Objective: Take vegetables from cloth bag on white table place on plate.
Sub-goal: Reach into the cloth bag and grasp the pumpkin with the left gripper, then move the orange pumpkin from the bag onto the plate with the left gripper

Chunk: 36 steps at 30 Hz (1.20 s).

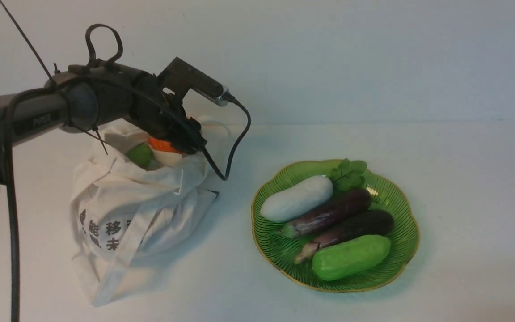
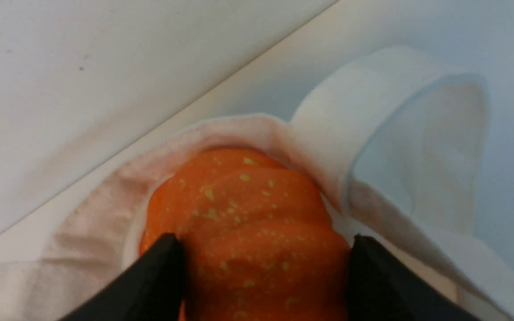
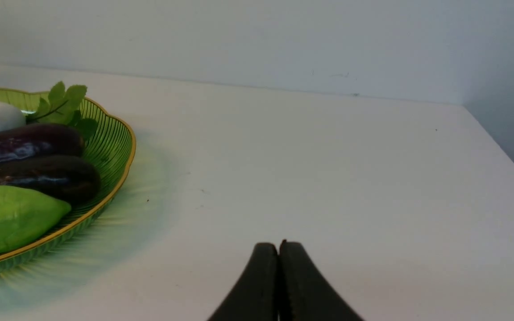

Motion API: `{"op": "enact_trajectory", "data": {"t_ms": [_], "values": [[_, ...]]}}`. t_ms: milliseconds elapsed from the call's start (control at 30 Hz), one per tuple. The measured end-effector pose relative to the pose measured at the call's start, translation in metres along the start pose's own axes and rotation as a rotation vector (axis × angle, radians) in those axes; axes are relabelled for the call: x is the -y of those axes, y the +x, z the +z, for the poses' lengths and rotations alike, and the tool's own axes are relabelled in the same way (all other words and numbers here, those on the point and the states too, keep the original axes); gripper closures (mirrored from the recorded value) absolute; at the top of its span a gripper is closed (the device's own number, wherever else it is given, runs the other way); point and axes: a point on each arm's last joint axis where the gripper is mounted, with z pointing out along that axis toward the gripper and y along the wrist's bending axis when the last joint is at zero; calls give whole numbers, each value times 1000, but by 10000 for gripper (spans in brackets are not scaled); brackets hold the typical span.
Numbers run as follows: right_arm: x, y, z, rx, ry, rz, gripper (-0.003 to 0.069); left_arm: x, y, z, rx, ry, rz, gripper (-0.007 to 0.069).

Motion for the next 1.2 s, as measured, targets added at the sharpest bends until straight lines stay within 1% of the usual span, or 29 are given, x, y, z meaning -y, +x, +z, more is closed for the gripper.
{"op": "enact_trajectory", "data": {"t_ms": [133, 267, 300, 367, 533, 567, 600, 700, 767, 800, 833, 867, 933, 967, 1100, 1200], "values": [[0, 0, 0, 0, 0, 0, 673, -3, 1, -8, -43, -18, 18, 207], [0, 0, 0, 0, 0, 0, 673, -11, -11, -44, -30, -41, -8, 207], [0, 0, 0, 0, 0, 0, 673, -12, -12, -48, -26, -41, -15, 207], [0, 0, 0, 0, 0, 0, 673, -17, -22, -75, 13, -48, -44, 207], [0, 0, 0, 0, 0, 0, 673, -21, -31, -116, 60, -45, -87, 207], [0, 0, 0, 0, 0, 0, 673, -21, -33, -129, 68, -34, -108, 207], [0, 0, 0, 0, 0, 0, 673, -22, -33, -131, 69, -34, -108, 207], [0, 0, 0, 0, 0, 0, 673, -13, -37, -161, 82, 54, -199, 207], [0, 0, 0, 0, 0, 0, 673, 0, -41, -175, 89, 128, -224, 207], [0, 0, 0, 0, 0, 0, 673, 18, -45, -184, 95, 206, -208, 207], [0, 0, 0, 0, 0, 0, 673, 44, -51, -189, 98, 302, -152, 207], [0, 0, 0, 0, 0, 0, 673, 47, -51, -190, 98, 313, -143, 207], [0, 0, 0, 0, 0, 0, 673, 91, -57, -188, 93, 432, -17, 207], [0, 0, 0, 0, 0, 0, 673, 109, -57, -184, 82, 472, 32, 207], [0, 0, 0, 0, 0, 0, 673, 160, -53, -158, 16, 560, 149, 207], [0, 0, 0, 0, 0, 0, 673, 186, -47, -136, -22, 583, 186, 207]]}}
